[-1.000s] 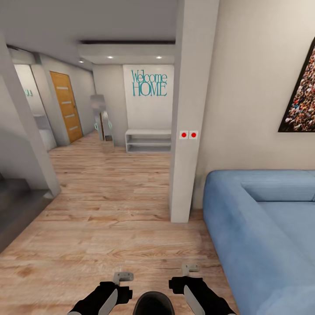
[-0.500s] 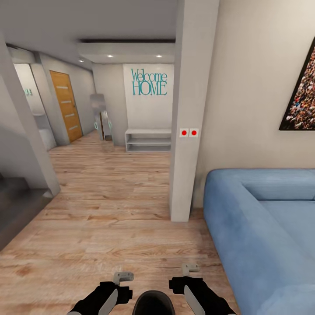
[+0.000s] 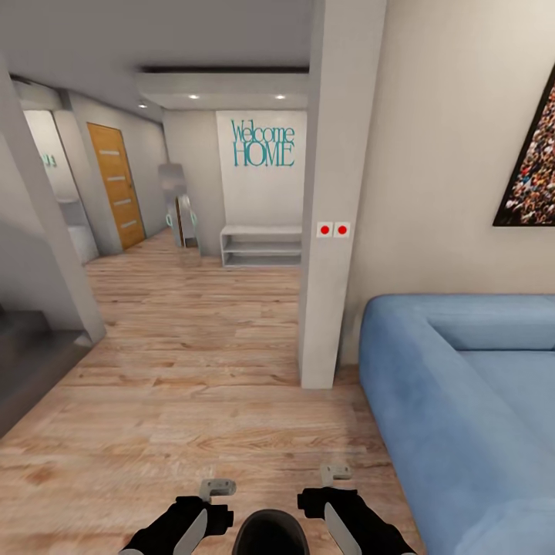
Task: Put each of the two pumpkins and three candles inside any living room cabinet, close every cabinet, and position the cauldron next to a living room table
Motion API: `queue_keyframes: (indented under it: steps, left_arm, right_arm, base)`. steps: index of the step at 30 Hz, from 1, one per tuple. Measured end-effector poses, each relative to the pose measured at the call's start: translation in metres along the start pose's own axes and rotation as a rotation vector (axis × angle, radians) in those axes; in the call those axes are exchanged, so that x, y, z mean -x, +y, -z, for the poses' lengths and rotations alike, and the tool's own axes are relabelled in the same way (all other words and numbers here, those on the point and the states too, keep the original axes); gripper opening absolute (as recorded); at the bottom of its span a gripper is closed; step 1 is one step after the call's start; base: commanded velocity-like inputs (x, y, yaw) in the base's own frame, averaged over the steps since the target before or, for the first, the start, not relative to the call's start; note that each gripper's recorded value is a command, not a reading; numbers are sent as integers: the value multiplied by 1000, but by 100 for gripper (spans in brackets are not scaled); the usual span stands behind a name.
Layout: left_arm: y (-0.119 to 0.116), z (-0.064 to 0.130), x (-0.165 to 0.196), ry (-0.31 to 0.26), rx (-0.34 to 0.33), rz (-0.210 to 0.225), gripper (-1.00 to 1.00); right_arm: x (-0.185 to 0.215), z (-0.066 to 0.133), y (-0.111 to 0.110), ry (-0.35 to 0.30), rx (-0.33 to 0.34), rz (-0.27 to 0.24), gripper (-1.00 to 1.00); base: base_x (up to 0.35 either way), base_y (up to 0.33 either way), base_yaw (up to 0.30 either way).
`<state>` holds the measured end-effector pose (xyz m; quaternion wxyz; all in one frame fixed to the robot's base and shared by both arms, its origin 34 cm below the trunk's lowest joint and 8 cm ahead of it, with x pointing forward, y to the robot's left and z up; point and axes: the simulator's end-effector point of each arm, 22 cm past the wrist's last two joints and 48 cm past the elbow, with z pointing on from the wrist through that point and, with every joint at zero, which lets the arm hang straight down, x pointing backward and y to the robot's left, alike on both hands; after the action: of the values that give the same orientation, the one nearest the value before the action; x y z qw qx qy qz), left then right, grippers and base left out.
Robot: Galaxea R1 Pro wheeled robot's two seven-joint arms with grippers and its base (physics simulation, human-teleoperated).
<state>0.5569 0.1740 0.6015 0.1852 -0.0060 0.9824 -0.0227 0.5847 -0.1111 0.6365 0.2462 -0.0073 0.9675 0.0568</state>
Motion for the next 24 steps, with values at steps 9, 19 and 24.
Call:
queue_keyframes:
  steps: [9, 19, 24]
  left_arm:
    - [1, -13, -5, 0, 0, -1, 100]
    - [1, -28, -11, -1, 0, -3, 100]
    - [2, -35, -14, -1, 0, -3, 100]
  right_arm:
    - [-7, -12, -1, 0, 1, 1, 100]
    - [-11, -26, -2, -13, 2, 3, 100]
    - [-15, -33, -3, -16, 2, 3, 100]
  base:
    - [0, 0, 0]
    - [0, 0, 0]
    - [0, 0, 0]
